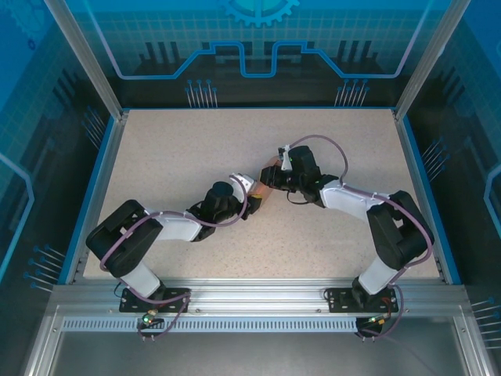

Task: Fold the paper box

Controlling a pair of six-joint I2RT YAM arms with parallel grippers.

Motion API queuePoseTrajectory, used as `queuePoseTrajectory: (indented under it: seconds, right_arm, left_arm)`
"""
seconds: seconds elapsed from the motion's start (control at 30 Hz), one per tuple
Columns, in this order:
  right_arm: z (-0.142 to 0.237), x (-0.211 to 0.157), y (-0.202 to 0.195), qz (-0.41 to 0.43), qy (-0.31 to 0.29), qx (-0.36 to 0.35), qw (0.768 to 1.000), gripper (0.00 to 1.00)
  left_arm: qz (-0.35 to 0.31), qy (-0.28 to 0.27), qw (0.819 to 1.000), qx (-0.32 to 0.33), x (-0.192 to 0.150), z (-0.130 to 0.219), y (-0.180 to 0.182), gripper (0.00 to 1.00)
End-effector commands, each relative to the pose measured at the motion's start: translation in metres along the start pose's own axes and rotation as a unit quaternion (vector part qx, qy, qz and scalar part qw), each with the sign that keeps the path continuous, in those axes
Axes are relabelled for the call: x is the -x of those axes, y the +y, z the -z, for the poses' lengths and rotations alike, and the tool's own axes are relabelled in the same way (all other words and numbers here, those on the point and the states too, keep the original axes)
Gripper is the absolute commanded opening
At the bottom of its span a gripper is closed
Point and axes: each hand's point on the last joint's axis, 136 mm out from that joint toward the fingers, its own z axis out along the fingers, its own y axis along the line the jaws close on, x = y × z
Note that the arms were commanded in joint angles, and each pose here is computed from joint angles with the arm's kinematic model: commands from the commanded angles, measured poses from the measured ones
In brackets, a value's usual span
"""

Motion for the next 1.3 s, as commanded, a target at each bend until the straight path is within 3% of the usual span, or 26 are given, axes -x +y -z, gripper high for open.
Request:
queuePoseTrajectory:
  seconds: [0.0,0.27,0.53,1.07,1.27]
  right_arm:
    - [0.013,0.002,0.005,0.019,0.010,-0.009,1.000,0.30]
    - [0.049,0.020,0.010,0.101,-0.018,-0.036,0.994,0.44]
    - [0.063,0.048,-0.005,0.242,-0.015,-0.061,0.968,0.53]
    - [0.072,0.064,-0.034,0.221,-0.029,-0.095,0.970,0.53]
    - [0.076,0.066,-0.028,0.266,-0.030,-0.070,0.961,0.54]
  left_arm:
    - [-0.027,-0.024,0.999,-0.016,0.016,0.004,-0.008,0.40]
    - [-0.040,-0.022,0.999,-0.017,0.020,0.013,-0.002,0.37]
    - [-0.043,-0.025,0.998,-0.048,0.021,0.025,0.006,0.34]
    - [-0.049,0.027,0.996,-0.067,-0.005,0.018,0.003,0.42]
    - [-0.052,0.034,0.996,-0.062,-0.010,0.013,0.006,0.47]
